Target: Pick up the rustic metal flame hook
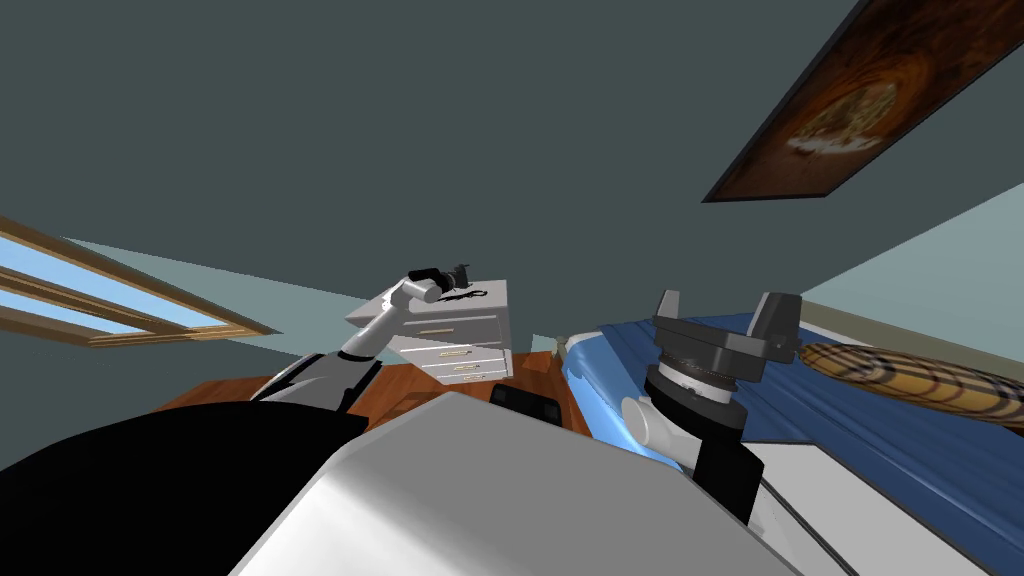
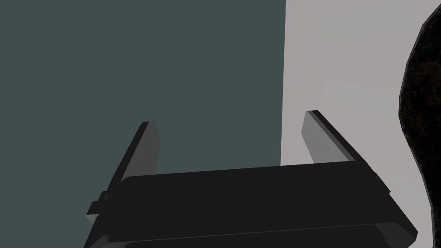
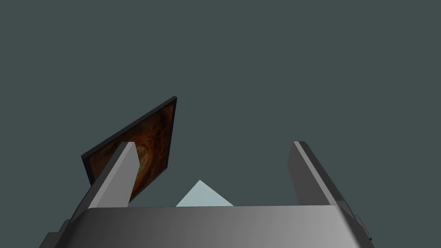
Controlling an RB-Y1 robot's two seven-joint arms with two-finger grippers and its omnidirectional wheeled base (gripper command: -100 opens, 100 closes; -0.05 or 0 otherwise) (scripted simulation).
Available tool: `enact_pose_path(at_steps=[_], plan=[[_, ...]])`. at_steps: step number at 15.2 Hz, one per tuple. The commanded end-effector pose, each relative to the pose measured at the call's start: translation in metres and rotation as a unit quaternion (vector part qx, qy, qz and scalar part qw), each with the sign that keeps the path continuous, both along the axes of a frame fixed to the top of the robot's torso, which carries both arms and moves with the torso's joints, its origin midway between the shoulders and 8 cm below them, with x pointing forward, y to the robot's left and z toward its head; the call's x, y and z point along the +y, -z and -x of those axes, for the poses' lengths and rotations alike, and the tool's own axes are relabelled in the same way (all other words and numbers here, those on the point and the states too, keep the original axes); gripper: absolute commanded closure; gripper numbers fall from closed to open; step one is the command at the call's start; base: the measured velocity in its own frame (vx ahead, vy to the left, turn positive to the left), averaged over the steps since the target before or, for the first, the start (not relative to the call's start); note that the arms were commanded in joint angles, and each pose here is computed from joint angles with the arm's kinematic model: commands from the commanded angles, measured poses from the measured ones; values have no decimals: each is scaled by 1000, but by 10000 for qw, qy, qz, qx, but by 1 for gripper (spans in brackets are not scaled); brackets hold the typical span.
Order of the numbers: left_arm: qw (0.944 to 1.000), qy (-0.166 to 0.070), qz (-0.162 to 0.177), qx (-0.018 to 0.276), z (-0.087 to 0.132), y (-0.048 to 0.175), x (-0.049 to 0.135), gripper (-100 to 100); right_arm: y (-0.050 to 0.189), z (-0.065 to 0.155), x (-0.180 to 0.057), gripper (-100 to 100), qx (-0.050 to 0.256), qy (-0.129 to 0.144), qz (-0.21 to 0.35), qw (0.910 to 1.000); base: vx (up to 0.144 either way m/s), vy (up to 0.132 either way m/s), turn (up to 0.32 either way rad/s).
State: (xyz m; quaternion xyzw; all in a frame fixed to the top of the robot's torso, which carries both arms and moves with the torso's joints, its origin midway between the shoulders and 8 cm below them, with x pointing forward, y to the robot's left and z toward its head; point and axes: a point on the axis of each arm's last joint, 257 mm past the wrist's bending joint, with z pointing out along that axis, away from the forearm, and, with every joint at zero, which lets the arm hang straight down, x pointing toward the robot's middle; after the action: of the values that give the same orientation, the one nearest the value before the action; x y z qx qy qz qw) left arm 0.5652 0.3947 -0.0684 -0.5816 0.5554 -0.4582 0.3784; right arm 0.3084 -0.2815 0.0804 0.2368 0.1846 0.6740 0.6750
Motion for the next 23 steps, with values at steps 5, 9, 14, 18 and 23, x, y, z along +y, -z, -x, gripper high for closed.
enact_pose_path(at_steps=[5, 9, 14, 18, 23], plan=[[9983, -162, 72, 561, 3, 9, 14, -100, 0, 0, 0, 0, 0, 0, 0, 10000, 1, 4, -44], [9953, -289, 157, 915, 6, 11, 24, -100, 0, 0, 0, 0, 0, 0, 0, 10000, 2, 5, -54], [9885, -513, 377, 1374, 11, 3, 42, -100, 0, 0, 0, 0, 0, 0, 0, 10000, 2, 3, -53], [9815, -662, 474, 1733, 20, 6, 51, -100, 0, 0, 0, 0, 0, 0, 0, 10000, 2, 3, -46], [9709, -834, 558, 2175, 33, 12, 61, -100, 0, 0, 0, 0, 0, 0, 0, 10000, 2, 2, -60]])
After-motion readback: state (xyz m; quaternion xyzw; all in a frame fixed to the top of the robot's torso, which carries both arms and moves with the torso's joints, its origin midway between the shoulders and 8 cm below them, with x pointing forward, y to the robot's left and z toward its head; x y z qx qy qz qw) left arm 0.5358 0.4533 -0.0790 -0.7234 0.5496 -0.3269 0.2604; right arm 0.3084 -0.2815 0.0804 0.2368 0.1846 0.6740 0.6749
